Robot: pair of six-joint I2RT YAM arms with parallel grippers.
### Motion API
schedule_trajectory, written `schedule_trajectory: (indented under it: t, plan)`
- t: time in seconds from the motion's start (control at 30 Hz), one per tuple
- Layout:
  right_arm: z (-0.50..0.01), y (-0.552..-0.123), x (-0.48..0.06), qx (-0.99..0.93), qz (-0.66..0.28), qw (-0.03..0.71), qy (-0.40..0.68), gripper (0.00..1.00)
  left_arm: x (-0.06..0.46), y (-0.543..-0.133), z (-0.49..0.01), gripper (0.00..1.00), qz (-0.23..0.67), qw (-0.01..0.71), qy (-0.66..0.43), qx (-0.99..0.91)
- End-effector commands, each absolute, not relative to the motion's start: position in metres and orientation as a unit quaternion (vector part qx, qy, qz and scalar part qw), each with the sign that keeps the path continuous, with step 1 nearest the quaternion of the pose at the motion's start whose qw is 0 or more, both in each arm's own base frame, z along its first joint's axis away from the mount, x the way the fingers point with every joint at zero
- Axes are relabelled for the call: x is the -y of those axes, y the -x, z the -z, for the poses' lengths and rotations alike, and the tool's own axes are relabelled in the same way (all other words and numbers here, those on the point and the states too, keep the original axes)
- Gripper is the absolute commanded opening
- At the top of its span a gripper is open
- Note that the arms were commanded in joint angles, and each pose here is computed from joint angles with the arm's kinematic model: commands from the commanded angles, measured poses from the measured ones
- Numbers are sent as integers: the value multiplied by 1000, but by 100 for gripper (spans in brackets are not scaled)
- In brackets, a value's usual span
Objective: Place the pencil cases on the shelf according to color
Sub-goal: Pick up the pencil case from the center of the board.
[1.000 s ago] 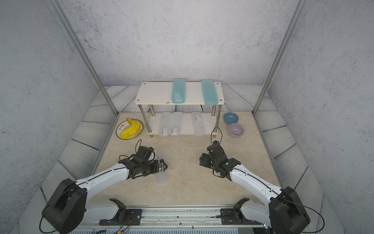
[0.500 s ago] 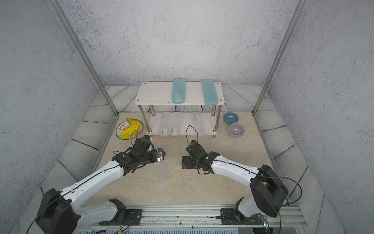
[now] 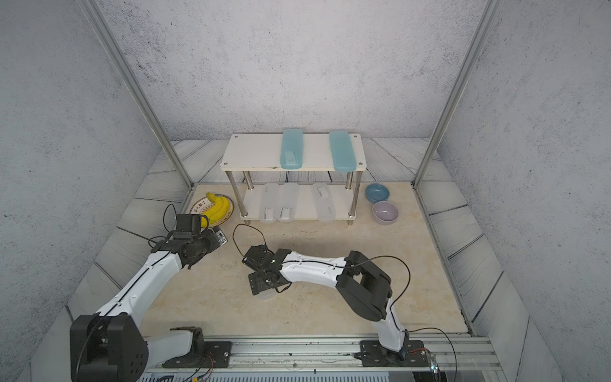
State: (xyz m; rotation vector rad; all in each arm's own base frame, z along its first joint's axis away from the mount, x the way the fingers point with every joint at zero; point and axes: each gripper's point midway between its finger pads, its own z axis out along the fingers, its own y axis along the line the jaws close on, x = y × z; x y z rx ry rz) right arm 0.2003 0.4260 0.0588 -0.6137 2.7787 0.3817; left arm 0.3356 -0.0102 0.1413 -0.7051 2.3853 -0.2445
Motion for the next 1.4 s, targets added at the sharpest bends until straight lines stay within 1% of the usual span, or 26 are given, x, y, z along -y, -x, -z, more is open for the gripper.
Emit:
schedule_trajectory:
  t: [0.0,0.23,0.57,0.67,0.77,0.8,0.87,0.93,1.03,1.1,1.23,1.37]
  plan:
    - [-50,-194,-414,-965,-81,106,226,94,2,-346,-168,98,93,346,268,-894]
    - [-27,-191,-417,-969,-45,64,233,95,-33,-339,-169,99,89,347,310,-880]
    - [-6,-187,-412,-973,-2,29,231,95,-34,-339,-167,99,105,349,316,-876]
    - [-4,-188,-409,-974,9,26,227,92,-35,-338,-168,99,104,352,314,-875]
    - [-9,-190,-408,-974,-1,40,224,84,-35,-337,-170,98,105,354,314,-875]
    - [-13,-191,-409,-974,-9,47,223,77,-35,-337,-171,99,106,356,312,-874]
    - [-18,-193,-407,-974,-16,59,218,68,-33,-338,-171,99,110,356,308,-875]
    - [-24,-195,-404,-974,-17,73,215,64,-33,-337,-171,99,111,356,307,-876]
    - [-39,-201,-395,-973,-17,105,205,60,-32,-336,-171,99,111,356,306,-876]
    - [-50,-208,-384,-972,-12,135,190,60,-32,-336,-172,99,111,357,304,-876]
    - [-78,-233,-338,-973,2,179,142,59,-31,-336,-171,99,114,358,303,-876]
    - [-102,-262,-294,-972,-21,212,97,60,-26,-338,-168,99,129,358,298,-875]
